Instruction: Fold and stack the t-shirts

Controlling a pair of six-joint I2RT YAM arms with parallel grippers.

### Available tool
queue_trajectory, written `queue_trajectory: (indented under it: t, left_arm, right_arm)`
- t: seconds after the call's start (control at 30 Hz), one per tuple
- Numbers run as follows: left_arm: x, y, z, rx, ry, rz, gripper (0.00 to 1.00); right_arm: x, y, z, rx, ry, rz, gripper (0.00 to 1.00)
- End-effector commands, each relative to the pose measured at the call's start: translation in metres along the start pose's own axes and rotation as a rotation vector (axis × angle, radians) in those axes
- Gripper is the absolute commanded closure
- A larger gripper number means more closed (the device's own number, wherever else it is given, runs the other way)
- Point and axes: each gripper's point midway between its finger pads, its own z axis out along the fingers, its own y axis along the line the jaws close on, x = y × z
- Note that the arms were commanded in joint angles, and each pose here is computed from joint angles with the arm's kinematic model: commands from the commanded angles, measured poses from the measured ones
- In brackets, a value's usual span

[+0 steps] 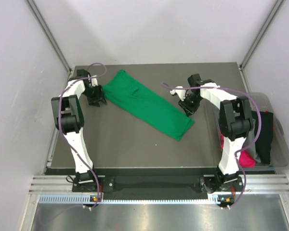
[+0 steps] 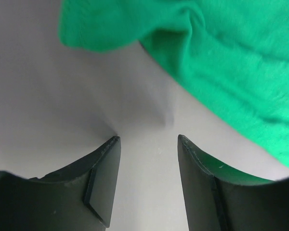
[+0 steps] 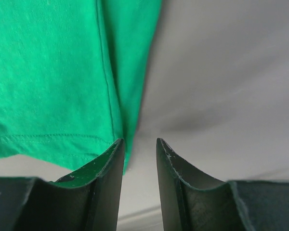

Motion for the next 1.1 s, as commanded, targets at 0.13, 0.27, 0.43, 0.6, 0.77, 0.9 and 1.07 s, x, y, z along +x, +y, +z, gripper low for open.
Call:
queue_trajectory:
  t: [0.13, 0.27, 0.43, 0.6, 0.77, 0.9, 1.07]
  left_arm:
    - [-0.035, 0.01, 0.002, 0.041, -0.062, -0.056, 0.44]
    - [-0.044, 0.015, 0.01, 0.033, -0.071, -0.058, 0.44]
    - [-0.052, 0.018, 0.018, 0.026, -0.071, -0.06, 0.45]
    - [-0.043, 0.019, 0.022, 0.032, -0.052, -0.064, 0.45]
    - [-0.043, 0.019, 0.018, 0.022, -0.061, -0.053, 0.45]
    - [-0.043, 0.019, 0.018, 0.022, -0.061, -0.054, 0.45]
    - [-0.043, 0.02, 0.017, 0.017, -0.061, -0.052, 0.45]
  right_arm:
    - [0.035, 0.02, 0.014, -0.114, 0.082, 0.007, 0.66]
    - [0.051, 0.032, 0.02, -0.156, 0.114, 0.019, 0.69]
    - [0.06, 0.027, 0.017, -0.122, 0.108, 0.036, 0.69]
    - [0.042, -0.008, -0.015, -0.023, -0.009, 0.09, 0.69]
    - [0.022, -0.008, -0.036, -0.029, -0.084, 0.079, 0.68]
    - [0.012, 0.004, -0.035, -0.114, -0.128, 0.08, 0.65]
    - [0.005, 0.019, -0.03, -0.225, -0.158, 0.074, 0.61]
